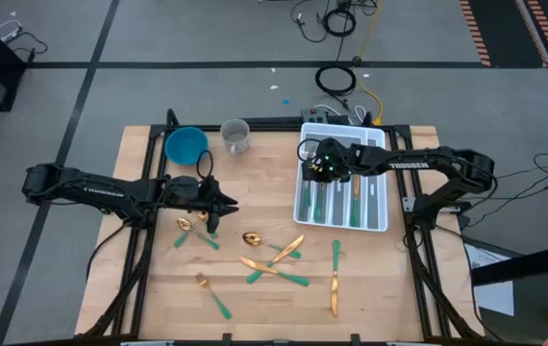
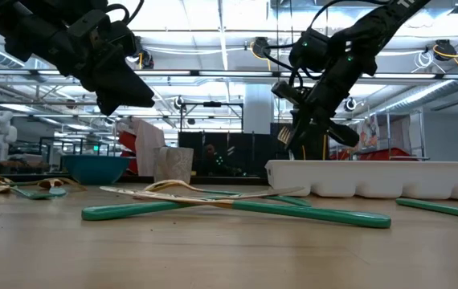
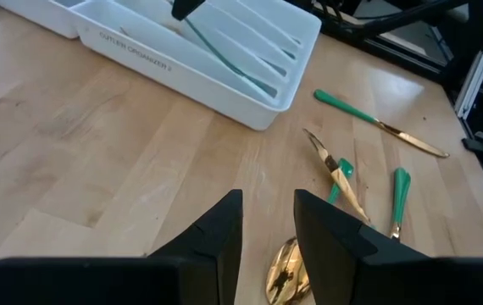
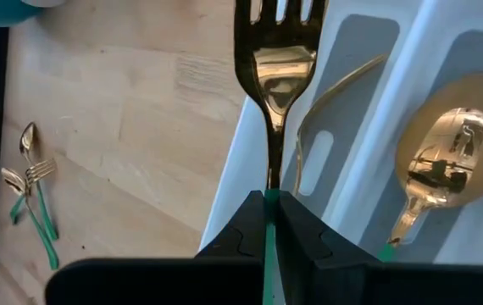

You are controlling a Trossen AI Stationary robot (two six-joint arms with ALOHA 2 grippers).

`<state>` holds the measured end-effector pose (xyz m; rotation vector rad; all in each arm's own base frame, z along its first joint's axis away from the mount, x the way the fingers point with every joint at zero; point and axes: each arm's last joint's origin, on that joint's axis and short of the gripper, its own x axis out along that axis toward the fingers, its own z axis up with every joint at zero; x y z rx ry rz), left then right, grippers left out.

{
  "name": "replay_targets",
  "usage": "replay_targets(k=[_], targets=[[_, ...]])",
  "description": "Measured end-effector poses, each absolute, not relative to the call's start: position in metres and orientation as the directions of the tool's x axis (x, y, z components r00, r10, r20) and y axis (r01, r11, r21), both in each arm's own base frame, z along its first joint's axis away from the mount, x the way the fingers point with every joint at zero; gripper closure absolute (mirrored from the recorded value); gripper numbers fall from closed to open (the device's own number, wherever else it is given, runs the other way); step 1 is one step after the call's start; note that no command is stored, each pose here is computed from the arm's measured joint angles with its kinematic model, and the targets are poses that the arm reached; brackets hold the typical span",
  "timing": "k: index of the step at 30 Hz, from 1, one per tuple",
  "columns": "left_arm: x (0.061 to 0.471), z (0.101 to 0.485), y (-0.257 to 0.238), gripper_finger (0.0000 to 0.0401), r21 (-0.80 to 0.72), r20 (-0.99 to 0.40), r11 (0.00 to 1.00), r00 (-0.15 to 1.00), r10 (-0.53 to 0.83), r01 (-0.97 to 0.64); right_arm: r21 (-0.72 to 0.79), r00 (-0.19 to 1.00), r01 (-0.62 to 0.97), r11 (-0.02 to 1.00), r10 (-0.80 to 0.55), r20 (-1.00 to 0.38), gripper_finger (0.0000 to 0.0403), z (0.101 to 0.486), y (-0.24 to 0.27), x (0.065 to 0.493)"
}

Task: Sort silverware
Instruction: Put the green fork into the white silverware organizer

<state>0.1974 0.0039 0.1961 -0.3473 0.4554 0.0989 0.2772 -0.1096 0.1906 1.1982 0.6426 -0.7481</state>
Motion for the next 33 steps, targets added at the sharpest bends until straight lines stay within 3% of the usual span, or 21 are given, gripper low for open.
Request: replay_targets(k=[21, 33], targets=[[0.197, 0.196, 0.004, 0.0287, -0.292, -0.449, 0.942, 0.893, 0.018, -0.166, 0.511, 0.535, 0.839, 0.187, -0.12, -0.836, 0.0398, 0.15, -0.111, 0.293], [0.195, 0.192, 0.004, 0.0287, -0.284, -0.493, 0.942, 0.87, 0.017, -0.179, 0.511, 0.539, 0.836, 0.201, -0.122, -0.833, 0.032, 0.151, -0.111, 0.294]])
